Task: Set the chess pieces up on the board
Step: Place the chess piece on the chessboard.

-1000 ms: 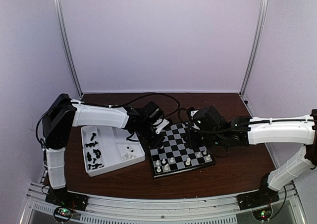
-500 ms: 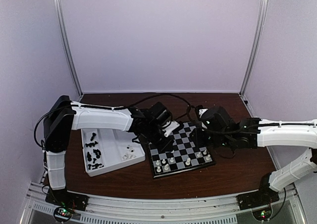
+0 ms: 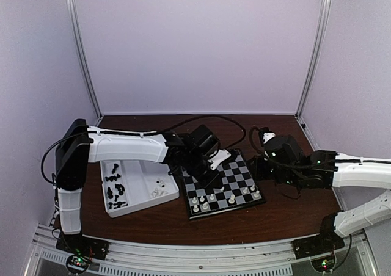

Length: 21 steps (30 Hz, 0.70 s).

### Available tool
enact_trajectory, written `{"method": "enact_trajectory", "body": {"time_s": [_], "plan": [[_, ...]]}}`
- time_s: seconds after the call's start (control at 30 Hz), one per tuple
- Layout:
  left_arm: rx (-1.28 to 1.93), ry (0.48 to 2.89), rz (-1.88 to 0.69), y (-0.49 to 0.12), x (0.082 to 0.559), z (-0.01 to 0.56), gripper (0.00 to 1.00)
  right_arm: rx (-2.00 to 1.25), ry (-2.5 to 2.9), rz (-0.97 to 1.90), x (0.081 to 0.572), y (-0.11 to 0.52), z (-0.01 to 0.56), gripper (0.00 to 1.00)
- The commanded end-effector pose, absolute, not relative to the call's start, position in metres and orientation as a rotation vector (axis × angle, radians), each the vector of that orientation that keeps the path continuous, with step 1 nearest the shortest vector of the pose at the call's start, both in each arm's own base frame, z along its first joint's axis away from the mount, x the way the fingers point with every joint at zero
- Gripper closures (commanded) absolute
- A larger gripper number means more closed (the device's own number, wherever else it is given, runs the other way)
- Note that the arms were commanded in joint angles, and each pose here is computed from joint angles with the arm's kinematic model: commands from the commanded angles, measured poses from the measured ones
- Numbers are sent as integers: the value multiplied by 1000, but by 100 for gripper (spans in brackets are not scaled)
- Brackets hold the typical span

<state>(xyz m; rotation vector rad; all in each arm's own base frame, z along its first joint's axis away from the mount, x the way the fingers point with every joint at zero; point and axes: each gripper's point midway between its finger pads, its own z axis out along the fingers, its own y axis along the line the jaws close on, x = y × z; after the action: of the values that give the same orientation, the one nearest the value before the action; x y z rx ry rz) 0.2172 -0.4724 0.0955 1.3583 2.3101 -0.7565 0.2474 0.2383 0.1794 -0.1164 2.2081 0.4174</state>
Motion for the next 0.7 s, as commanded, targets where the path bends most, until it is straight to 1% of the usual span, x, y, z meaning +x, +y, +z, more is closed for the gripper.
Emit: {"method": "enact_trajectory", "body": {"time_s": [0.0, 0.67], "plan": [[1416, 2300, -763, -482, 212, 89, 98, -24, 2153, 389, 251, 219, 188, 74], [1482, 2341, -594, -481, 216, 54, 97, -13, 2142, 390, 252, 215, 190, 74]]}}
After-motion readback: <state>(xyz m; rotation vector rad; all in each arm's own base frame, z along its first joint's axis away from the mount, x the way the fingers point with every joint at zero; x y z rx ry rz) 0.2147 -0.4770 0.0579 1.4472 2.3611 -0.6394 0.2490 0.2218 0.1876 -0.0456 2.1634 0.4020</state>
